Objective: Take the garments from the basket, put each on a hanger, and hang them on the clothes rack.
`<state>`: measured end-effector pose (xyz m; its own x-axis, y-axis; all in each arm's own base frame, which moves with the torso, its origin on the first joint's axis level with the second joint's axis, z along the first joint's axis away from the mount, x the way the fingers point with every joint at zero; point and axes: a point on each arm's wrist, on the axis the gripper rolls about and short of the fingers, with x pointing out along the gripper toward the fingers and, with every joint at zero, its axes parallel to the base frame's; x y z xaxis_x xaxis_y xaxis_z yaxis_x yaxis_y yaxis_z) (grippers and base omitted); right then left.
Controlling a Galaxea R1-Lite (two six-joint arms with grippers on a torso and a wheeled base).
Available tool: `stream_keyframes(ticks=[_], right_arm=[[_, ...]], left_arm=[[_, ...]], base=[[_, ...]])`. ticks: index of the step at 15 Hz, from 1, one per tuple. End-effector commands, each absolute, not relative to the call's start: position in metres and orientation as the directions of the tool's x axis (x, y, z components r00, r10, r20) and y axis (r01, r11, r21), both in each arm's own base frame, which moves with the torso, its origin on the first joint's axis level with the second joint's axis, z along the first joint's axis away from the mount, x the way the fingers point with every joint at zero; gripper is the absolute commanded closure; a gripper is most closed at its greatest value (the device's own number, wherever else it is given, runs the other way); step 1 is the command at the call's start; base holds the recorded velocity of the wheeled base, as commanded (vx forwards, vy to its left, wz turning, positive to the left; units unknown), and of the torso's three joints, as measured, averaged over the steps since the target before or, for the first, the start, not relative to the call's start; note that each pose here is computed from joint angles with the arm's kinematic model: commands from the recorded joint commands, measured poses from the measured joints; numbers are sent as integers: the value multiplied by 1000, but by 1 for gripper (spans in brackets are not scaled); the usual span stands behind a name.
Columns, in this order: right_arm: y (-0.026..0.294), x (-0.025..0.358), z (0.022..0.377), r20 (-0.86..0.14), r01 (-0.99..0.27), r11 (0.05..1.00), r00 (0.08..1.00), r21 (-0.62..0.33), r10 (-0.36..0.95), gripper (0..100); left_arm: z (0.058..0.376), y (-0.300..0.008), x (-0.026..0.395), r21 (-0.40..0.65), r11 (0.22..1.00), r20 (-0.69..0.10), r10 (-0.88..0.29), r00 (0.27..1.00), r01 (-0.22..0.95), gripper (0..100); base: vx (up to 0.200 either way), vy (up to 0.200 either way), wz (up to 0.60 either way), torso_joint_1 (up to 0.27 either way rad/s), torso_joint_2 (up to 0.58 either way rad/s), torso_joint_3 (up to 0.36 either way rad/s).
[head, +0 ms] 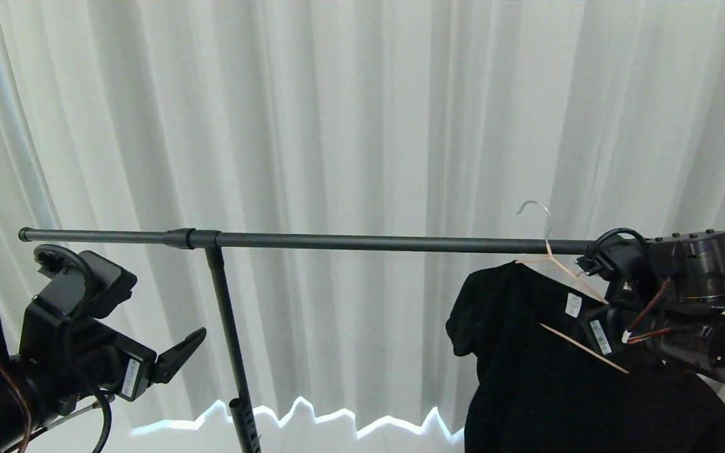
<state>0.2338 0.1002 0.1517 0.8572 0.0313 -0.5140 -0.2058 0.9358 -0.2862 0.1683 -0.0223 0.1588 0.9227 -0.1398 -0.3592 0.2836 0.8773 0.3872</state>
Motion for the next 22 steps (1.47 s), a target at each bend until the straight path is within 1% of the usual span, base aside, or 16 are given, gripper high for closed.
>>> stream_keyframes(ticks=[1,2,5,7,9,10,14,22], right_arm=[[106,236,144,-535,-217,936,844,-276,38,100],[109,235,144,-537,-219,941,842,-258,49,100],[112,236,140,-547,-222,944,836,-245,55,100],[120,243,129,-549,-202,959,834,-199,62,100],[123,245,124,-555,-192,963,830,-190,56,100],[128,244,116,-570,-186,966,820,-181,51,100],[134,247,105,-578,-157,969,816,-188,20,100],[143,245,97,-596,-190,962,802,-196,37,100]], left_arm=[[159,-22,168,387,877,-358,-140,923,283,0],[159,-22,168,388,877,-357,-140,924,283,0],[161,-22,170,391,877,-348,-140,927,279,0],[163,-22,170,393,878,-332,-140,933,272,0],[163,-22,170,394,879,-331,-138,933,270,0],[165,-22,168,403,876,-318,-139,938,266,0],[166,-22,167,409,873,-312,-139,940,265,0],[166,-22,167,410,873,-311,-139,940,264,0]], base=[[0,0,0,0,0,0],[0,0,0,0,0,0],[0,0,0,0,0,0],[0,0,0,0,0,0],[0,0,0,0,0,0],[0,0,0,0,0,0],[0,0,0,0,0,0],[0,0,0,0,0,0]])
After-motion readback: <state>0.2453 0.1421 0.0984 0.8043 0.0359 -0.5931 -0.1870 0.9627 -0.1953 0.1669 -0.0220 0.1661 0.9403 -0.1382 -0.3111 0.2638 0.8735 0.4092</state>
